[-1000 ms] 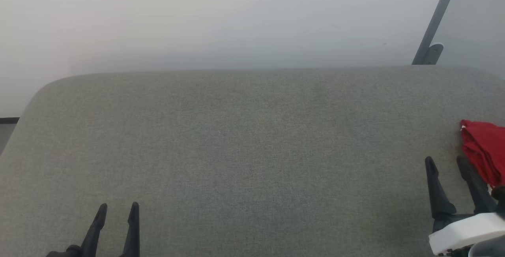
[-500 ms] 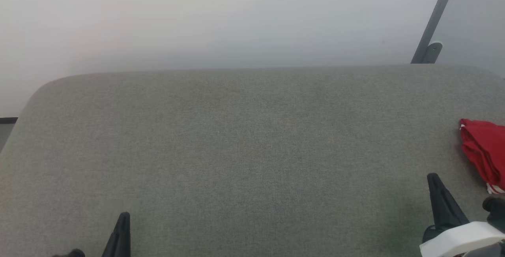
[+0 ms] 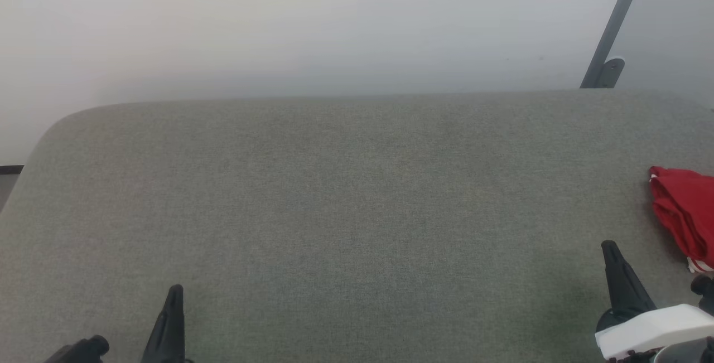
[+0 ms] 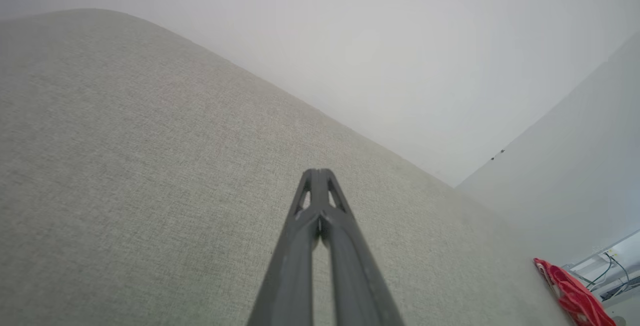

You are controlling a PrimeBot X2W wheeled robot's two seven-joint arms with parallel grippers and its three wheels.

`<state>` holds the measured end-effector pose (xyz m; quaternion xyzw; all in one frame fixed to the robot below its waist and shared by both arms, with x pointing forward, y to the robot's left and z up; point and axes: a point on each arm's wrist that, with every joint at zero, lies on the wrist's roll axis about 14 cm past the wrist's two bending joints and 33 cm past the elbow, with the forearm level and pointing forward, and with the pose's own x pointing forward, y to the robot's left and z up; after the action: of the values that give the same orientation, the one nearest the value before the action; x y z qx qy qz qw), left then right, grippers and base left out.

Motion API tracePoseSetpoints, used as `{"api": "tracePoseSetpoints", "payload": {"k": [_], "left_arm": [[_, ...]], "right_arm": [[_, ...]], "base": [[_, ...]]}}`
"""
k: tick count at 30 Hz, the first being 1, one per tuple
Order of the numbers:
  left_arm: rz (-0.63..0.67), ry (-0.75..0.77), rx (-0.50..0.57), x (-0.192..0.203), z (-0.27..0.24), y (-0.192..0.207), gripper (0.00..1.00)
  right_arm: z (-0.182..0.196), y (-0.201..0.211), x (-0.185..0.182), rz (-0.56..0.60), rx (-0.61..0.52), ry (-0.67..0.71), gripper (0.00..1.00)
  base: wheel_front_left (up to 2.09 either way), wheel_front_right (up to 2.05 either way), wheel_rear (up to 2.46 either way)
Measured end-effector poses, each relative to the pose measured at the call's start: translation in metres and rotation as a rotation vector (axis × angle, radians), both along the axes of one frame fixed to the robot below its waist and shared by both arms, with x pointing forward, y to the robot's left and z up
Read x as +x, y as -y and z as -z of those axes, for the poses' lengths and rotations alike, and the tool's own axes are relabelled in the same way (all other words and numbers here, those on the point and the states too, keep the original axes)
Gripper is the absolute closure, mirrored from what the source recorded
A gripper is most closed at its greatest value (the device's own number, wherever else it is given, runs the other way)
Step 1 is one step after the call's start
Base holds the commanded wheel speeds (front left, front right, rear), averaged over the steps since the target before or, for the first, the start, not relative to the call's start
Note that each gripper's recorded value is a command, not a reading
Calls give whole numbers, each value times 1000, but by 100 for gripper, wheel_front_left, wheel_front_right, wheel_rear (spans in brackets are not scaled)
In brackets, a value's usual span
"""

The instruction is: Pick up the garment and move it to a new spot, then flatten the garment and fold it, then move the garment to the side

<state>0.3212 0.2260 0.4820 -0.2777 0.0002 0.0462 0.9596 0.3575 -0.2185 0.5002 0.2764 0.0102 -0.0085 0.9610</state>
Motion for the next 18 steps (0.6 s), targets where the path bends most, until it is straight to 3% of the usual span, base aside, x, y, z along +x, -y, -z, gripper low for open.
{"api": "tracePoseSetpoints", "payload": {"k": [18], "left_arm": [[-12, 4, -249, 16, -2, 2, 100]], "right_arm": [[1, -3, 7, 16, 250, -7, 100]], "base": [[0, 0, 0]]}}
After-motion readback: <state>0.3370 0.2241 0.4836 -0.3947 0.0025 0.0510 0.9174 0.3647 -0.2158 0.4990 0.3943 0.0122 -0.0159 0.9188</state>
